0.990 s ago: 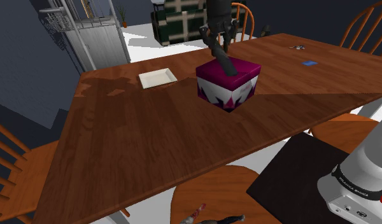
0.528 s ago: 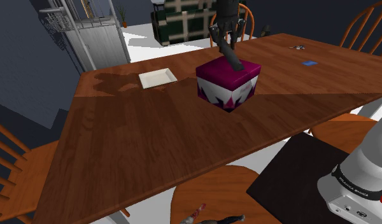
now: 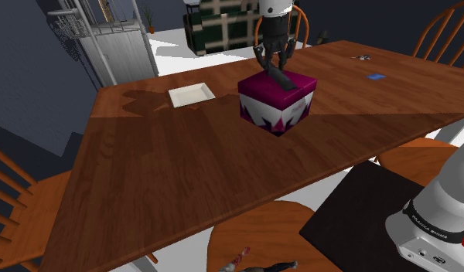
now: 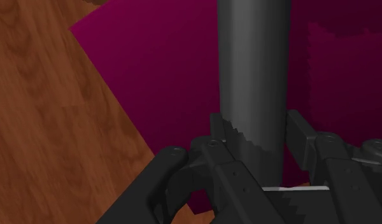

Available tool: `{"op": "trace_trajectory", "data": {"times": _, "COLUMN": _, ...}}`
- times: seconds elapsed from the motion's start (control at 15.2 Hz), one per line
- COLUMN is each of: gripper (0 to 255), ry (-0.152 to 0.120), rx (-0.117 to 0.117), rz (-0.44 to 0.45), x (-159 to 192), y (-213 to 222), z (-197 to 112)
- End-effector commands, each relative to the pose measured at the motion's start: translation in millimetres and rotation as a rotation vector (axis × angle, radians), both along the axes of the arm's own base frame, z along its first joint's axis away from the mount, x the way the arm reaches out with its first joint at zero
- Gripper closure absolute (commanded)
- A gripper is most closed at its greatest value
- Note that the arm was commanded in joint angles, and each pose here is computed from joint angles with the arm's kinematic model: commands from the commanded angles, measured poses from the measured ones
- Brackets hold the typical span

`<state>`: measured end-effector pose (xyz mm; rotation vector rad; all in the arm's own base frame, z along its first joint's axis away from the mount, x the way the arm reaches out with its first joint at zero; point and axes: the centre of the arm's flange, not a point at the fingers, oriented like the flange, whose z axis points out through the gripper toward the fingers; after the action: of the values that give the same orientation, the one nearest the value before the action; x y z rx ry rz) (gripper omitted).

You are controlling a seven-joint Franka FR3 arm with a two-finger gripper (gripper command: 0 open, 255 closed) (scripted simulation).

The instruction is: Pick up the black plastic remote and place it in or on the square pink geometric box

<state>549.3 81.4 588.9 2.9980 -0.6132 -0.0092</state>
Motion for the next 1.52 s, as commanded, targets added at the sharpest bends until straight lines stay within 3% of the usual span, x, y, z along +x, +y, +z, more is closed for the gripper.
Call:
{"op": "trace_trajectory", "data": {"times": 0.0, "gripper": 255, "ry": 0.001, "rx": 0.0, "rz": 0.0, "x": 0, "y": 0, "z": -9}}
{"op": "trace_trajectory", "data": {"times": 0.46, "gripper": 255, "ry": 0.001, "rx": 0.0, "rz": 0.0, "x": 0, "y": 0, "z": -9}}
{"op": "trace_trajectory", "data": {"times": 0.53, "gripper": 0, "ry": 0.001, "rx": 0.0, "rz": 0.0, "x": 0, "y": 0, "z": -9}}
{"op": "trace_trajectory", "data": {"times": 0.86, "gripper": 0, "ry": 0.001, "rx": 0.0, "rz": 0.0, "x": 0, "y": 0, "z": -9}}
{"op": "trace_trajectory", "data": {"times": 1.12, "gripper": 0, "ry": 0.001, "rx": 0.0, "rz": 0.0, "x": 1, "y": 4, "z": 41}}
{"op": "trace_trajectory", "data": {"times": 1.45, "gripper": 0, "ry": 0.001, "rx": 0.0, "rz": 0.0, "x": 1, "y": 4, "z": 41}}
